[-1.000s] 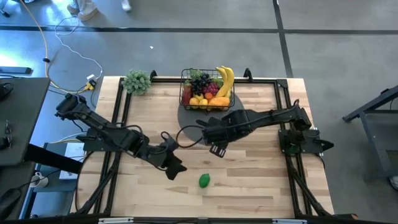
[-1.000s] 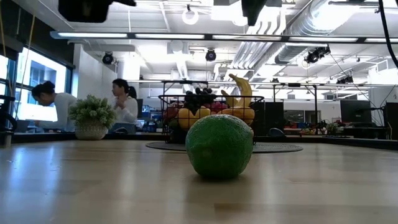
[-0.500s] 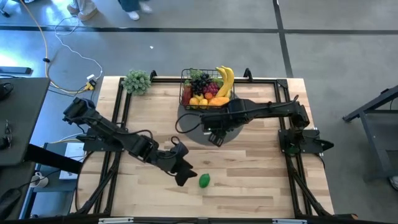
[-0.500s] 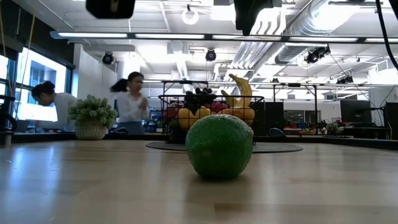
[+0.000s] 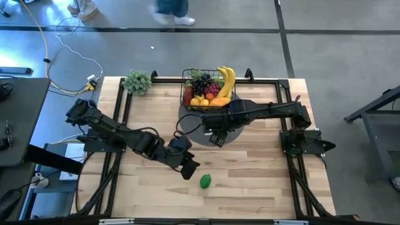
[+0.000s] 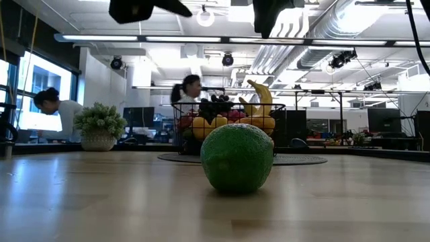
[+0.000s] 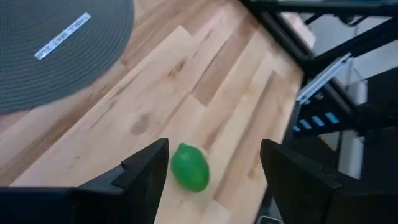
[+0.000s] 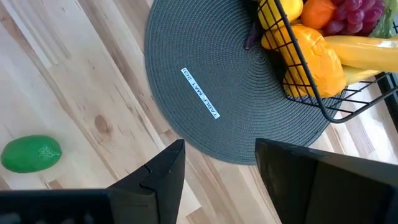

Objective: Build produce basket
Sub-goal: Put the lime into the wire basket

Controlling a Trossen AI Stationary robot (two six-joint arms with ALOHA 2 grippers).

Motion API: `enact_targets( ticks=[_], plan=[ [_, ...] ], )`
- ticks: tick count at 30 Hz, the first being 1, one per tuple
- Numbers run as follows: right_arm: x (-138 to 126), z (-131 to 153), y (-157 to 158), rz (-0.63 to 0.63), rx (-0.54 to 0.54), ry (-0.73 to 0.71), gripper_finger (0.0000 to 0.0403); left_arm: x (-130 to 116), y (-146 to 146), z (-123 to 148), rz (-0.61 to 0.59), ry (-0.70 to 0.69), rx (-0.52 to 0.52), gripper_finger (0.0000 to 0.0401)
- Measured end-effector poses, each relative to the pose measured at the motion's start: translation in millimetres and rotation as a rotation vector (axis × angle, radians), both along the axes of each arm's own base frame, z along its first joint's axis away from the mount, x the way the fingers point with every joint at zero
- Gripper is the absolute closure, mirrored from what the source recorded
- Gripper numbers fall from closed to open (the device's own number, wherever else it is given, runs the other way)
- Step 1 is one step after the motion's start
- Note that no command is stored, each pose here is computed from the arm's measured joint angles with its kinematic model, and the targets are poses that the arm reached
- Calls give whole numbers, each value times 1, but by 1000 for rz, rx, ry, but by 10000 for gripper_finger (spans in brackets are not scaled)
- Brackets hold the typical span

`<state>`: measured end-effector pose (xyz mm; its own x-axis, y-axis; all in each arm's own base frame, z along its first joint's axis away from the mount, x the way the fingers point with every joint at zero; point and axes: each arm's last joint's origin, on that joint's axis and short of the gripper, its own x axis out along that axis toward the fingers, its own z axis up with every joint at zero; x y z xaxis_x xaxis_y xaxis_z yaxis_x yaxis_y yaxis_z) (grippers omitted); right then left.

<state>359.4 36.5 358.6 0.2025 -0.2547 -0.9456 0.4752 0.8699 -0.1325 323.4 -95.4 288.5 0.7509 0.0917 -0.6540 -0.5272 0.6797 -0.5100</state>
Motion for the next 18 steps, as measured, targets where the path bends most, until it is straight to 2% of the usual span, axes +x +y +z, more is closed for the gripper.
enact_targets(
  ticks=[5,12,18],
  plan=[
    [0,0,0,-1,0,0,226,12,-8,-21,-30,50,-7,158],
    [0,0,0,-23,5,-6,226,29,-16,-54,-99,133,-71,158],
    [0,0,0,-25,6,-7,226,45,-23,-75,-131,106,-110,158]
  ],
)
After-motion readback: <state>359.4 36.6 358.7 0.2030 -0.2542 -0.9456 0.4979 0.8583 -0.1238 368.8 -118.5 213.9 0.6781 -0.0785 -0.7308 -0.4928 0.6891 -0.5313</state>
